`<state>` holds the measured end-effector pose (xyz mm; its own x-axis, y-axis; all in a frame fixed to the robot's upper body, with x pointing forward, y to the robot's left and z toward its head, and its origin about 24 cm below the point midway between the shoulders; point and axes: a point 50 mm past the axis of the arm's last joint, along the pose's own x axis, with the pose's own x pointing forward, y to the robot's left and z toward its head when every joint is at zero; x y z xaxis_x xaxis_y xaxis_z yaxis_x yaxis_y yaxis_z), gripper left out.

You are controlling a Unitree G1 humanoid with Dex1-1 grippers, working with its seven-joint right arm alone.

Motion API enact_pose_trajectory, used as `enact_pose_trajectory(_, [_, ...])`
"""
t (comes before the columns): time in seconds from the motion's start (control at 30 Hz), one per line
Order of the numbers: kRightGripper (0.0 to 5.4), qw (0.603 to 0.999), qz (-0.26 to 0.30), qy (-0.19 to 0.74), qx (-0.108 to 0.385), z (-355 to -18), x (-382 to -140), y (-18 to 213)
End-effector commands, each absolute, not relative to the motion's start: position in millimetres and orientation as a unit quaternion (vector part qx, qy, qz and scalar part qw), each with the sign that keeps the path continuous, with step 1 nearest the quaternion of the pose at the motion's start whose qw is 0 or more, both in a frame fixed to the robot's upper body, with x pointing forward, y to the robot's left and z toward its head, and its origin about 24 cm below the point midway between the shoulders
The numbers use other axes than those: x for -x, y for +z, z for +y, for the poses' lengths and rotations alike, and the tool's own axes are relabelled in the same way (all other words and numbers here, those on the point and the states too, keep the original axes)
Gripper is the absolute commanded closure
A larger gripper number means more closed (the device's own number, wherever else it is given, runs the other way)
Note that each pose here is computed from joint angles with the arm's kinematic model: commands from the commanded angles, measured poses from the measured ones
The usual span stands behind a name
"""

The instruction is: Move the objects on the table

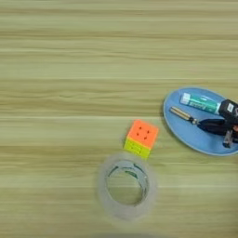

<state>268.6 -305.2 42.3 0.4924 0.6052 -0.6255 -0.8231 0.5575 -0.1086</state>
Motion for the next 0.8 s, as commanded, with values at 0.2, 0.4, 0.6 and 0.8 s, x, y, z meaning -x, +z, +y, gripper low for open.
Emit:
enact_pose_trajectory(0.2, [5.31, 0.850, 0.238, 0.418, 0.214, -305.5, -274.7, 63.6])
enact_pose_trajectory(0.4, [5.31, 0.853, 0.220, 0.423, 0.213, -301.6, -275.6, 70.1])
enact_pose_trajectory(0.6, [5.31, 0.857, 0.180, 0.436, 0.207, -293.5, -276.4, 82.9])
enact_pose_trajectory(0.8, [5.31, 0.861, 0.139, 0.444, 0.203, -285.1, -276.2, 98.3])
